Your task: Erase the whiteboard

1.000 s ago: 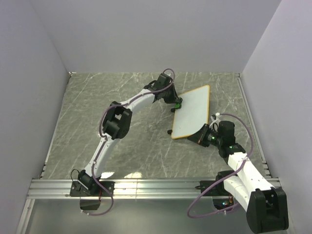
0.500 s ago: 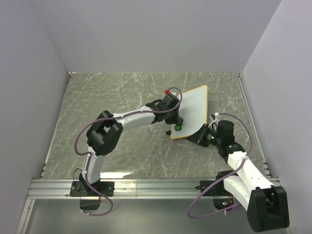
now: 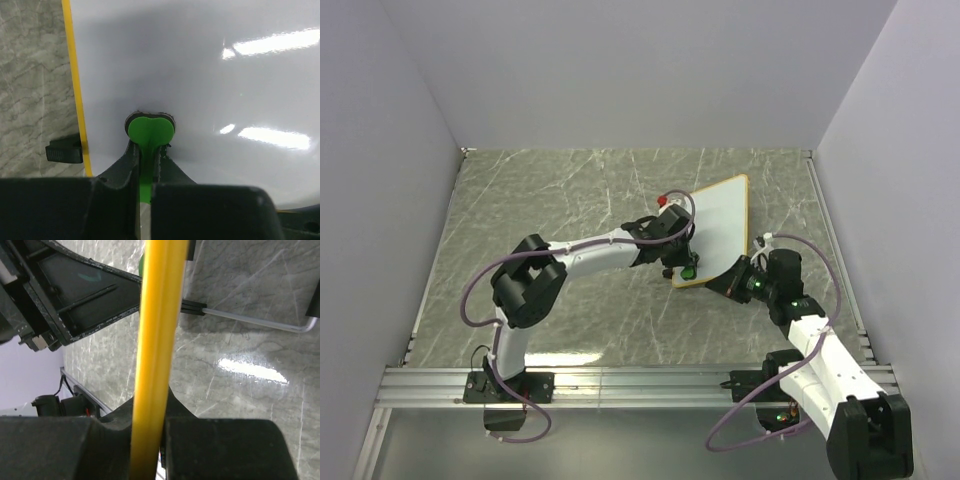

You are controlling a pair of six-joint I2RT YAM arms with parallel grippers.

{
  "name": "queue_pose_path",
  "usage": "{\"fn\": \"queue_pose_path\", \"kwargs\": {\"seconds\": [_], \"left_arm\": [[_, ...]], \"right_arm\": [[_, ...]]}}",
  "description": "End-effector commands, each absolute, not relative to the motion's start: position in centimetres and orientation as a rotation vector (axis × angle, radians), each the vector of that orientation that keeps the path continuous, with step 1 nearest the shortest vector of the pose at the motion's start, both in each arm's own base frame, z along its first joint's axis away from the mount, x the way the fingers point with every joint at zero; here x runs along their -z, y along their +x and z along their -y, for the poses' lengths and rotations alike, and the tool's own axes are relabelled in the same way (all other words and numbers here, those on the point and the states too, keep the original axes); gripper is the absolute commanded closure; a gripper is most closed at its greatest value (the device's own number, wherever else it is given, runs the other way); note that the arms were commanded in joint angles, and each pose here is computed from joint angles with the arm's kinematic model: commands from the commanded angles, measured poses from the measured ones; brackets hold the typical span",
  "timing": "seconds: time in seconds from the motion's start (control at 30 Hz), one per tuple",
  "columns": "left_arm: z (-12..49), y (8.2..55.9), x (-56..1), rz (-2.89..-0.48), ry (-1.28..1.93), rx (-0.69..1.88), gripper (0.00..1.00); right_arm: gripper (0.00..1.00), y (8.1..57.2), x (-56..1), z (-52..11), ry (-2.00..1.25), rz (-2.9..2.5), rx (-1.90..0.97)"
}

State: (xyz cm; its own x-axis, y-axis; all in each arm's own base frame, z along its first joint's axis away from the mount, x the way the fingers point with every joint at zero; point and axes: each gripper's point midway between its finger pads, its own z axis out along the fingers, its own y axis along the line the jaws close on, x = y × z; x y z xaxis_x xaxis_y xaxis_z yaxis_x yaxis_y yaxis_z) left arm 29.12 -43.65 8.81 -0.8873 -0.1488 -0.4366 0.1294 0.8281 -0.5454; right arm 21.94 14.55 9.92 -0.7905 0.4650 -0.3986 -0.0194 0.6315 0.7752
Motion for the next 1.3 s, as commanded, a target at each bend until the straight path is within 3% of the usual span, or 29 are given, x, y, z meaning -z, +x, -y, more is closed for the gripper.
{"fn": "queue_pose_path", "kwargs": {"seconds": [0.0, 0.17, 0.27, 0.47, 0.6, 0.7, 0.9, 0.93, 1.03, 1.27], "left_arm": [[43.4, 29.1, -8.8, -2.594, 0.023, 0.774, 1.0], [40.3, 35.8, -18.4, -2.378, -0.076, 0.784, 1.0], [37.9, 38.0, -20.9, -2.337, -0.121, 0.731, 1.0], [32.8, 37.5, -20.2, -2.352, -0.198, 0.633, 1.0], [30.6, 36.0, -18.0, -2.387, -0.24, 0.585, 1.0], [29.3, 34.6, -16.3, -2.417, -0.25, 0.551, 1.0], [28.0, 33.3, -15.0, -2.443, -0.27, 0.517, 1.0], [27.9, 33.2, -15.0, -2.442, -0.27, 0.516, 1.0], [27.6, 33.2, -14.9, -2.445, -0.278, 0.503, 1.0], [25.8, 33.0, -12.5, -2.485, -0.28, 0.365, 1.0]], "right_arm": [[1.0, 22.3, -13.6, -15.7, 0.238, -2.158, -1.164], [1.0, 22.1, -13.3, -15.5, 0.241, -2.16, -1.156], [1.0, 22.1, -12.9, -15.5, 0.243, -2.165, -1.151], [0.98, 22.1, -12.4, -15.4, 0.245, -2.172, -1.145], [0.82, 22.0, -12.3, -15.4, 0.246, -2.167, -1.141], [0.57, 22.0, -12.4, -15.3, 0.249, -2.163, -1.136], [0.43, 21.8, -12.2, -15.2, 0.246, -2.163, -1.127], [0.28, 21.7, -12.3, -15.2, 0.24, -2.159, -1.128], [0.02, 21.6, -12.6, -15.1, 0.23, -2.161, -1.117], [0.0, 20.3, -15.0, -14.5, 0.182, -2.15, -1.064]]}}
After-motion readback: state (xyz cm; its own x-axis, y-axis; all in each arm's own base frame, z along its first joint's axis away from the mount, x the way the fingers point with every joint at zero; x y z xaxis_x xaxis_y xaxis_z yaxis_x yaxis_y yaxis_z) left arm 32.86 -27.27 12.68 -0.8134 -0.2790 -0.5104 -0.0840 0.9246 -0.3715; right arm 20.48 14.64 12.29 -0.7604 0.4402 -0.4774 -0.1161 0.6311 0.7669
